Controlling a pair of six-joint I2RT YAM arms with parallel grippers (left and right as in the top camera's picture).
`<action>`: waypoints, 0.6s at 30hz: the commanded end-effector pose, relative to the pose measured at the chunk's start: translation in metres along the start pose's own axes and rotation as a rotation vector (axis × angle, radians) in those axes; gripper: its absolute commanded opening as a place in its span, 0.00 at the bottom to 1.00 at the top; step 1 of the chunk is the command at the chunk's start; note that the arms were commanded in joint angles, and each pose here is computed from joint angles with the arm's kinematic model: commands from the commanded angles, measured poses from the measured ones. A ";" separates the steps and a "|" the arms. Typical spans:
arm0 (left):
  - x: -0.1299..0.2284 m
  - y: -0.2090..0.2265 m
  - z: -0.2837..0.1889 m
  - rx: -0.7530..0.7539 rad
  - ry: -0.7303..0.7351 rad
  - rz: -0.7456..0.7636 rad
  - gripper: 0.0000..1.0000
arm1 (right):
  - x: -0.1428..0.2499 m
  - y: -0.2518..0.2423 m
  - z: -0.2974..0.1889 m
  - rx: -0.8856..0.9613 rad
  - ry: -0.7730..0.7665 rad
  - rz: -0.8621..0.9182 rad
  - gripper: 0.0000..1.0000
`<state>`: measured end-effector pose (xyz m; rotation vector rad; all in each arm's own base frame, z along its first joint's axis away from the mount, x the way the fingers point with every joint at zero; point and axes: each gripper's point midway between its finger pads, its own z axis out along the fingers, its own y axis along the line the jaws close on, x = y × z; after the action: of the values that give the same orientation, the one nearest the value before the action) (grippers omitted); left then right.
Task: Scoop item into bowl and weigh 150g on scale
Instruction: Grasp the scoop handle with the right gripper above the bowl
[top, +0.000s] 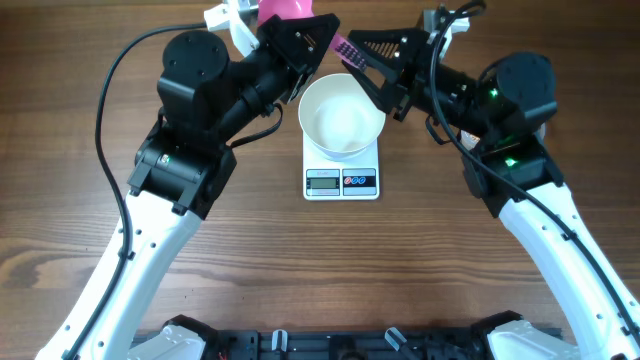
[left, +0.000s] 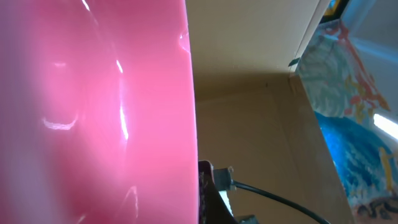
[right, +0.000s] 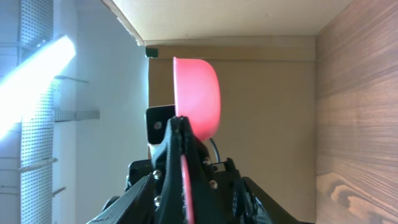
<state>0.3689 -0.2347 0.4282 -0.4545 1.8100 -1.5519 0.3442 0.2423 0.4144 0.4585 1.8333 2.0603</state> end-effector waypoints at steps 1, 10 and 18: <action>-0.004 -0.006 -0.001 0.013 -0.020 -0.008 0.04 | 0.001 0.005 0.002 -0.010 0.012 0.010 0.39; -0.002 -0.006 -0.001 0.014 -0.007 -0.009 0.04 | 0.001 0.005 0.002 -0.010 0.012 0.010 0.31; -0.001 -0.004 -0.001 0.005 -0.004 -0.013 0.04 | 0.008 0.004 0.002 -0.004 0.051 0.008 0.32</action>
<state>0.3691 -0.2344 0.4265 -0.4688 1.8163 -1.5532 0.3416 0.2436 0.4147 0.4545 1.8442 2.0786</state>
